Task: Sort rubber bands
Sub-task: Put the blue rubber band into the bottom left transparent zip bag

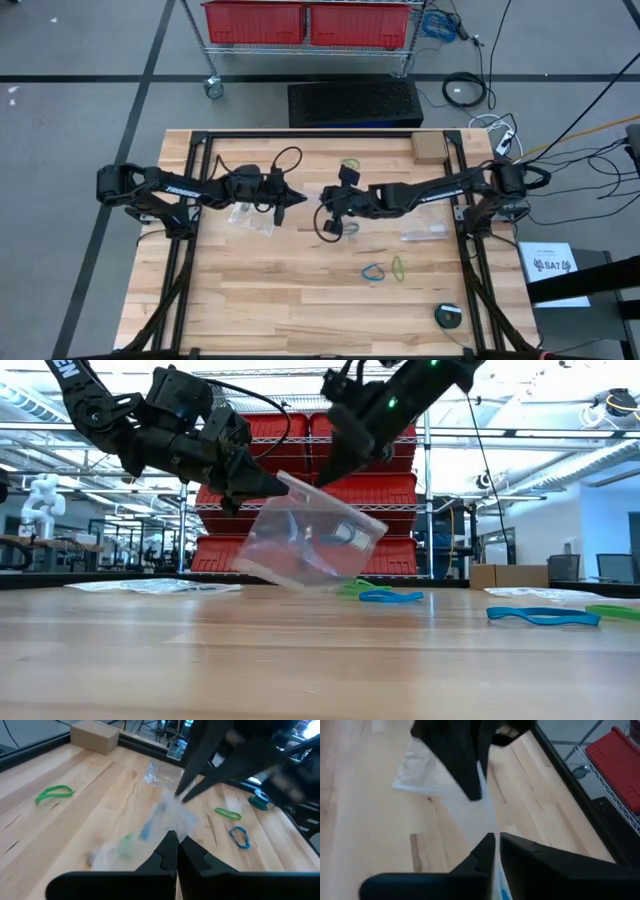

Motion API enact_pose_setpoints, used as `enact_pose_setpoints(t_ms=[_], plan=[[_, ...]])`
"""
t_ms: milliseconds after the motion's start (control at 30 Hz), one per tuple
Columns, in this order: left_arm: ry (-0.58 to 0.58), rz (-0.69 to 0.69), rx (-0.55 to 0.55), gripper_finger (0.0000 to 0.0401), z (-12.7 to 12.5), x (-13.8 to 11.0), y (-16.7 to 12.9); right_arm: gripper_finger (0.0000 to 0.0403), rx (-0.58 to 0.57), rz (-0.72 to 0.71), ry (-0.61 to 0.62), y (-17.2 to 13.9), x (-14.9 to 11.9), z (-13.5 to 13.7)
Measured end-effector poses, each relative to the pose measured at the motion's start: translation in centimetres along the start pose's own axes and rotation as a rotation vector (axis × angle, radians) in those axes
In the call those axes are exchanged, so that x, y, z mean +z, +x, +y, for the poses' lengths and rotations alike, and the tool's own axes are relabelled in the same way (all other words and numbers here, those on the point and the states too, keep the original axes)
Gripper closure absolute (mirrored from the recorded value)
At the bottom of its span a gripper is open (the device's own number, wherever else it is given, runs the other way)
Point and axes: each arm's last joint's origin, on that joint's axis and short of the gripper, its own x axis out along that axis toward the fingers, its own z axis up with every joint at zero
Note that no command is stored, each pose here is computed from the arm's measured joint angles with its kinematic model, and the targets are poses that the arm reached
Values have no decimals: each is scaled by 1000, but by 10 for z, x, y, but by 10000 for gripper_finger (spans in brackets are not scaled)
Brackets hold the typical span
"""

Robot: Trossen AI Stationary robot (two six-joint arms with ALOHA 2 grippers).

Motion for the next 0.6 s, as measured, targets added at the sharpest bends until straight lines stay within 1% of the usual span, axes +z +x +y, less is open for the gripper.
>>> enact_pose_setpoints(t_ms=[200, 333, 400, 500, 600], plan=[[-11, 1, -2, 399, 0, 0, 0, 346, 25, 12, 38, -22, 4, 0], [-18, 1, -2, 399, 0, 0, 0, 319, 48, 28, 40, -26, 2, 6], [-22, 0, -2, 399, 0, 0, 0, 315, 74, 34, 37, -24, 0, 12], [-24, -1, 1, 399, 0, 0, 0, 329, 79, 54, 24, -17, -6, 22], [-24, -1, 2, 399, 0, 0, 0, 369, 58, 45, 13, -8, -9, 27]])
